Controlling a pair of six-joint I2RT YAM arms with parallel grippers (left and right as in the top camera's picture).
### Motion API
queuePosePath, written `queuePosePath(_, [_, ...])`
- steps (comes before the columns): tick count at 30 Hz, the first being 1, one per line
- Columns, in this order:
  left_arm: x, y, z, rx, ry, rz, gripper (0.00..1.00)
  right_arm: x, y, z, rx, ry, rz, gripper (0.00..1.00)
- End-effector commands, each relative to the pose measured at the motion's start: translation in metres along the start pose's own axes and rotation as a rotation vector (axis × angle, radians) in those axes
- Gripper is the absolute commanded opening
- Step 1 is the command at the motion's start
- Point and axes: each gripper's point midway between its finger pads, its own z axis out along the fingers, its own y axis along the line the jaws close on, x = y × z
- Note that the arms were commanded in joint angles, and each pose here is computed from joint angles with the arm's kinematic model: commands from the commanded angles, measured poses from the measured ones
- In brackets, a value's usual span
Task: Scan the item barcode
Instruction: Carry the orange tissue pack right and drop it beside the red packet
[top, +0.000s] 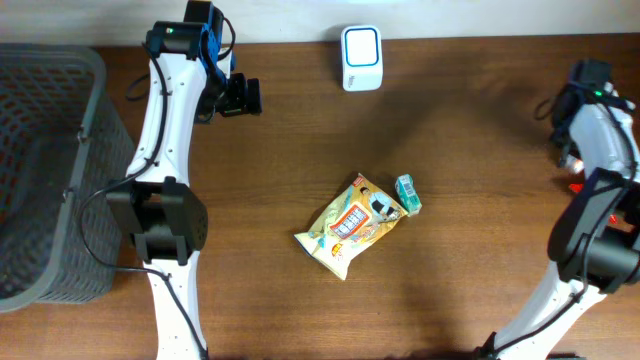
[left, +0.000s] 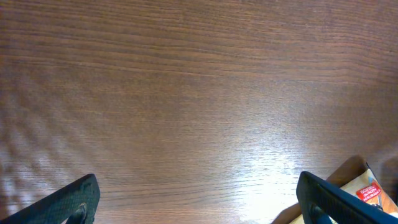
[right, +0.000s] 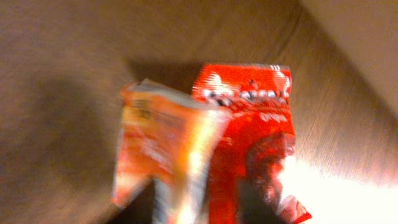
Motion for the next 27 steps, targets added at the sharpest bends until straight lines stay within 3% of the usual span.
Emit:
queuePosePath(1, [-0.002, 0.000, -0.009, -0.003, -0.024, 0.011, 0.99, 0.003, -0.010, -0.004, -0.082, 0.062, 0.066, 0.99])
queuePosePath(4, [-0.002, 0.001, -0.009, -0.003, -0.024, 0.009, 0.99, -0.003, -0.023, -0.029, -0.100, 0.051, 0.076, 0.99])
queuePosePath(7, [-0.002, 0.001, -0.009, -0.003, -0.024, 0.010, 0.99, -0.027, -0.051, -0.086, -0.156, -0.046, 0.139, 0.99])
queuePosePath(11, [-0.002, 0.001, -0.009, -0.003, -0.024, 0.010, 0.99, -0.042, -0.069, -0.182, -0.434, -0.157, 0.214, 0.99])
queuePosePath(16, [-0.002, 0.001, -0.009, -0.003, -0.024, 0.010, 0.99, -0.040, -0.074, -0.259, -0.703, -0.236, 0.225, 0.99])
queuePosePath(27, [-0.002, 0.001, -0.009, -0.003, -0.024, 0.010, 0.99, -0.015, -0.070, -0.257, -0.725, -0.134, 0.186, 0.99])
